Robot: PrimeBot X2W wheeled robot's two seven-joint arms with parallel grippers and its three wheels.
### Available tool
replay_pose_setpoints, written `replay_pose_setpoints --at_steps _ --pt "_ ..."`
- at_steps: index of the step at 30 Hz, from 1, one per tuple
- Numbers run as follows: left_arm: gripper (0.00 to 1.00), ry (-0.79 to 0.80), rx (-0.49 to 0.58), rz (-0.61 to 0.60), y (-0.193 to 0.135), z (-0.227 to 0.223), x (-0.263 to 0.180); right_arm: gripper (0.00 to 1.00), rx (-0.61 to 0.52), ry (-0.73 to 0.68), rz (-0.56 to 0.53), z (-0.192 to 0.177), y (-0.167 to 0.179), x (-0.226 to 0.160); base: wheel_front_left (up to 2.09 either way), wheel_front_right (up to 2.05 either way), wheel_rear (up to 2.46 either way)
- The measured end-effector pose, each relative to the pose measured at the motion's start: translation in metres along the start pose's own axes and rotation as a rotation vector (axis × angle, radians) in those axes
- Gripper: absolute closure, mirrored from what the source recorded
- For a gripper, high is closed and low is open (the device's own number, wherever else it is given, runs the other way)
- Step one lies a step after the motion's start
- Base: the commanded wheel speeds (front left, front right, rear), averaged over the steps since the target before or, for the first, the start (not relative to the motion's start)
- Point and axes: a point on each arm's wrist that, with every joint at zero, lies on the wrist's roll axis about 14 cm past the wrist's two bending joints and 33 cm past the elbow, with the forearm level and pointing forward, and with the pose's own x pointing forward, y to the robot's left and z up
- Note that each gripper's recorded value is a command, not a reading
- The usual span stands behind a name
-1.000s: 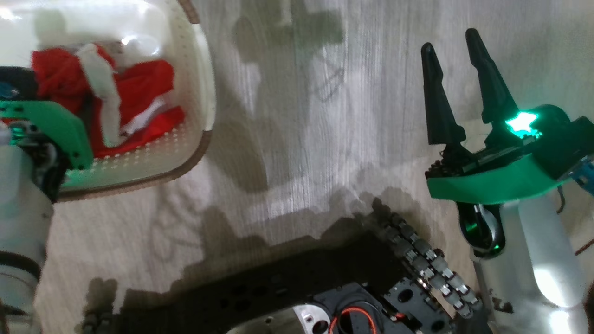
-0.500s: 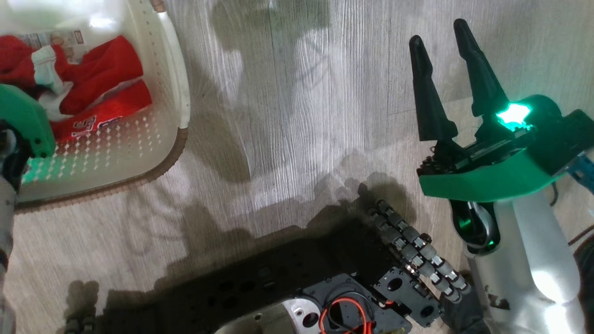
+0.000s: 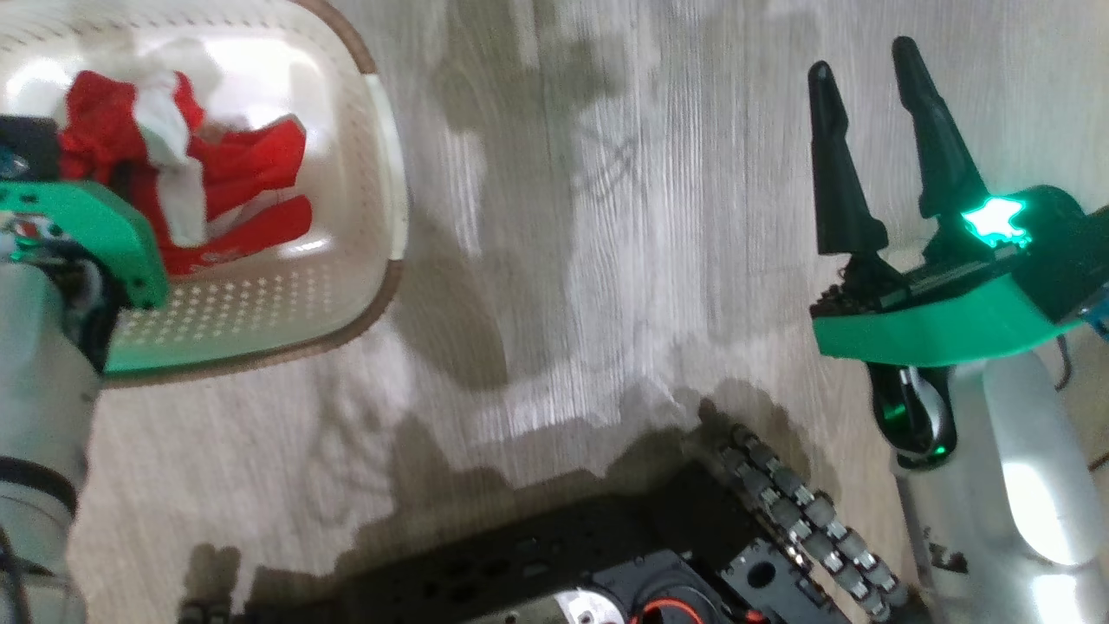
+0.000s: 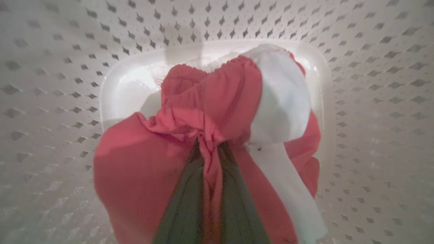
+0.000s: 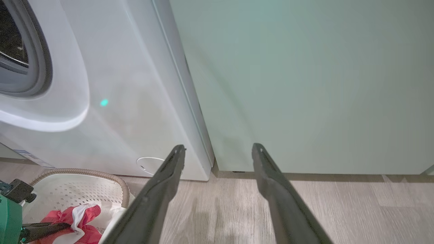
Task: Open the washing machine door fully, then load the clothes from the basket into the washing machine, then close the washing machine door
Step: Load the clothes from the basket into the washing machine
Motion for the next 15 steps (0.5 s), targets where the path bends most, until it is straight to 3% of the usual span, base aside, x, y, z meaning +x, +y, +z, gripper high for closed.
replay_pose_setpoints --at_steps 15 --pt "1.00 -0.416 0.003 0.019 -0.018 0.099 -0.118 0.00 -0.012 -0.100 0.000 0.054 0.011 -0.038 0.00 0.00 0.00"
